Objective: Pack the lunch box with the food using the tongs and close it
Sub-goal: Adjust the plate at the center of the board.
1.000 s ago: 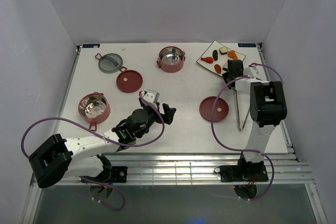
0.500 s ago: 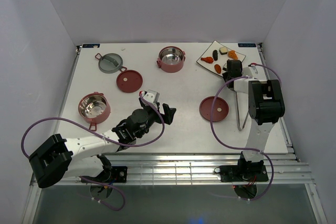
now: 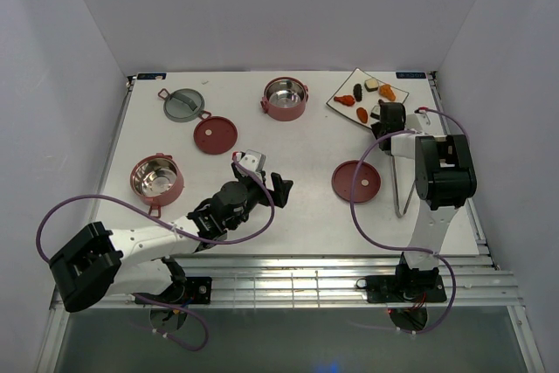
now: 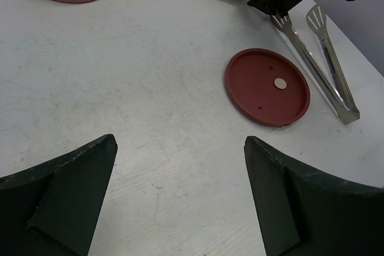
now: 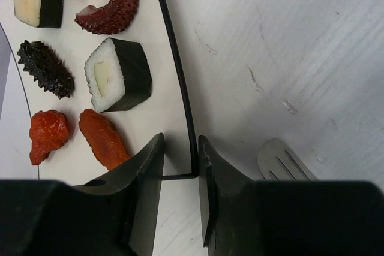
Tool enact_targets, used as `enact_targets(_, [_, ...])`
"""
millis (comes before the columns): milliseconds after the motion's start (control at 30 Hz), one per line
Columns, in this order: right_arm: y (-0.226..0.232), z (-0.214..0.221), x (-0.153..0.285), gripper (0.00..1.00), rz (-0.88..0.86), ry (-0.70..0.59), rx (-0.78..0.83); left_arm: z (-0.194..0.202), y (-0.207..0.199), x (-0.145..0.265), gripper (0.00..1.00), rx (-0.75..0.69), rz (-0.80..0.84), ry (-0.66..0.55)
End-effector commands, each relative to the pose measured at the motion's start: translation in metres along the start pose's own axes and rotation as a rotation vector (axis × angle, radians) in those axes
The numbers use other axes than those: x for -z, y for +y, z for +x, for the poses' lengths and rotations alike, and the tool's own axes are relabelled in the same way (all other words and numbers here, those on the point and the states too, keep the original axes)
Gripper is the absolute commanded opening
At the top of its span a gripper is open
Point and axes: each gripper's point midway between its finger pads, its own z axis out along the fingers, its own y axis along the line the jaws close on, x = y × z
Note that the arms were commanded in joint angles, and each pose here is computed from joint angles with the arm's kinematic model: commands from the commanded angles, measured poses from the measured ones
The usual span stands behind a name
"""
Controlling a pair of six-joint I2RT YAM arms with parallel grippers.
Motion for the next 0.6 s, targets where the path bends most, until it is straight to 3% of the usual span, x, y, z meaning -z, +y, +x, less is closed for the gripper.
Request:
enact_targets(0, [-0.017,0.001,0.019,0.08,0.016,0.023,0.096,-0.007,-0.001,-0.002,0.98,0.006,-0.005,-0.022])
enact_targets(233, [-0.014,0.016,0.032,0.08,-0.064,0.112,0.173,-0.005,0.008,-0.009,0.96,0.048,-0.070,0.005])
enact_targets(367, [-0.007,0.025,0.040,0.08,-0.133,0.177,0.247,0.003,0.002,-0.024,0.94,0.171,-0.010,0.102])
enact_targets(567, [0.000,0.035,0.052,0.08,-0.244,0.273,0.333,0.001,0.003,-0.044,0.92,0.216,-0.005,0.191])
